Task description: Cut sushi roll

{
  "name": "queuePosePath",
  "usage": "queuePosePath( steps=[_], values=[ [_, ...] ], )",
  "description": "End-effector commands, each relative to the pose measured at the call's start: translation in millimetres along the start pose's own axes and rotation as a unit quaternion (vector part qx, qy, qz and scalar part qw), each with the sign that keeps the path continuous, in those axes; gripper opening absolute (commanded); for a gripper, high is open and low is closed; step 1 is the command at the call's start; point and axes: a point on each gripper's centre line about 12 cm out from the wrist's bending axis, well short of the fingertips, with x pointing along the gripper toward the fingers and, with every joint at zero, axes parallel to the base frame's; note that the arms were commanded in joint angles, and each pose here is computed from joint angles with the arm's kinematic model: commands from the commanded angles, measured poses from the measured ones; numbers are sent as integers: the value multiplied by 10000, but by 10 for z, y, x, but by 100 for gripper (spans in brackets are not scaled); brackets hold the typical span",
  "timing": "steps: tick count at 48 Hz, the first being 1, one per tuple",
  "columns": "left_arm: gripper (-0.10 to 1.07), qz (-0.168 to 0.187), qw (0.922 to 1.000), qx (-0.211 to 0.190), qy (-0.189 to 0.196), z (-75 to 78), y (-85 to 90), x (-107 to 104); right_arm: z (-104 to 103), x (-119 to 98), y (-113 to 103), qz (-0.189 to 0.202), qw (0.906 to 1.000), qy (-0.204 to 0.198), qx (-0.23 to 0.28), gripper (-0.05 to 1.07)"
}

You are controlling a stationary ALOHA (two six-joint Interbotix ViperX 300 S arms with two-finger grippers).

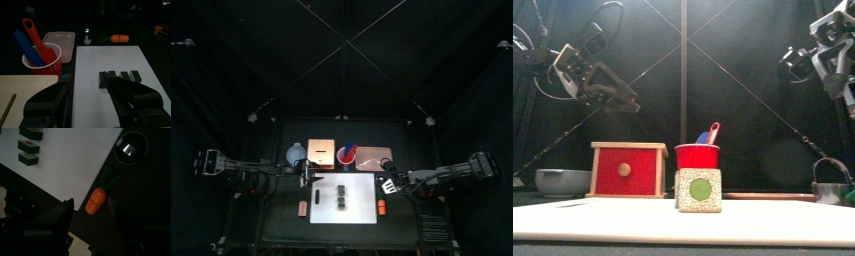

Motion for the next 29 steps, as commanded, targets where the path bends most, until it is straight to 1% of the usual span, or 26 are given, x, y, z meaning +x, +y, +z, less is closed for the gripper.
queuePosePath(
  steps=[1,6,8,13,16,17,20,23,27,29],
  values=[
    [87,33,9999,6,-121,75,22,13,-66,5,22,12,10000,-54,-56,89],
    [87,51,9999,-5,-113,69,31,11,-71,27,6,54,9997,-215,-132,89],
    [87,47,9999,-6,-105,63,29,9,-63,25,19,137,9993,-292,-190,89],
    [87,58,9999,-23,-106,63,34,9,0,22,52,347,9959,-629,-542,89],
    [87,58,9999,-30,-113,69,35,11,57,28,63,482,9906,-940,-867,89],
    [87,55,9999,-35,-114,69,31,11,74,35,68,526,9880,-1050,-1005,89],
    [87,62,9999,-48,-122,75,34,13,134,44,97,730,9757,-1435,-1484,88],
    [87,78,9999,-75,-100,72,37,11,176,50,130,910,9614,-1747,-1923,88],
    [87,105,9998,-123,-71,67,43,2,206,73,160,1054,9438,-2006,-2405,88],
    [87,132,9998,-158,-57,66,52,-7,205,89,169,1092,9384,-2055,-2554,88]
  ],
)
